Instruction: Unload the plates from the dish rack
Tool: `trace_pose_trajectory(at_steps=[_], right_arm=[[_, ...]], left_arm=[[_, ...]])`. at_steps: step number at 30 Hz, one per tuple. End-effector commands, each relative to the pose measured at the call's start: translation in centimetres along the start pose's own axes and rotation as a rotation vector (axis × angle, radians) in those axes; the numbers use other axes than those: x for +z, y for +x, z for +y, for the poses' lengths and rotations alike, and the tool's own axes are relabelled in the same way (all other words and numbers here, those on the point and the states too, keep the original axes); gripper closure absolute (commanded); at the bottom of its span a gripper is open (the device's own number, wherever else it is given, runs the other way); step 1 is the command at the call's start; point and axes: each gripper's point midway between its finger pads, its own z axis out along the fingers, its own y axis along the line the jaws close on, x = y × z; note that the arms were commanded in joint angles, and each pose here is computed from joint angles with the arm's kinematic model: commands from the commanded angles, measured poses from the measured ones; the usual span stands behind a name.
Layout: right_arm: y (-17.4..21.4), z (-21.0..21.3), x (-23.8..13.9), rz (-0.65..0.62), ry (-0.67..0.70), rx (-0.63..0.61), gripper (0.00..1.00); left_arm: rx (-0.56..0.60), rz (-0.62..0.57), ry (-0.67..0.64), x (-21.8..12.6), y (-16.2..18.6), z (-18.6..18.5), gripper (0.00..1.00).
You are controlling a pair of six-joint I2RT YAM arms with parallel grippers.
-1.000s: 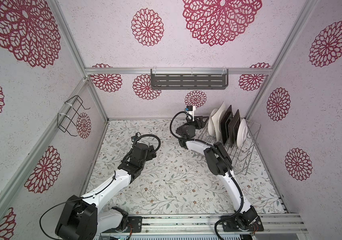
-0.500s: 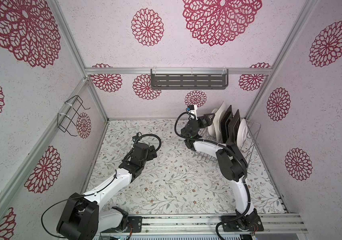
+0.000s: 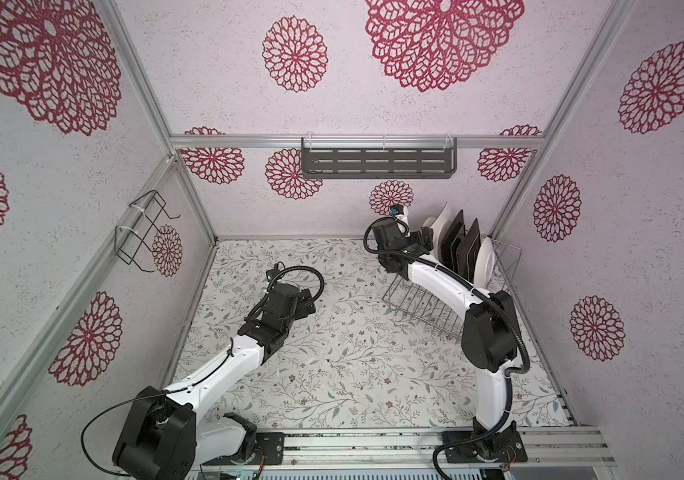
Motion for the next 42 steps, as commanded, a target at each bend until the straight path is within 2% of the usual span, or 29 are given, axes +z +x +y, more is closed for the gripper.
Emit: trace_pose_trajectory(at_steps=[1,5,7,21,42], right_arm=[[0.9,0.0,-0.3,0.035,-0.037,0.065,0.09],[2.3,0.1,0.7,0.063,-0.054,0.085,0.12],[2.8,-0.2,1.3,0.076,-0.042,0.094,0.16],[5.2,-1.2,4.1,0.114,0.040,0.133,0.25],[6.2,-2.3,6.8,0.112,0.153,0.229,0.36]], left_arm=[[0.002,-0.019,0.009,-0.6,-0.9,-0.6,0.03],[0.008,-0.004,0.007,-0.3,-0.3,-0.8,0.03],[0.012,0.003,0.009,-0.1,-0.1,-1.0,0.03],[0.037,0.025,0.018,1.1,0.1,-2.3,0.03],[0.064,0.031,0.016,1.4,-0.1,-2.8,0.03]])
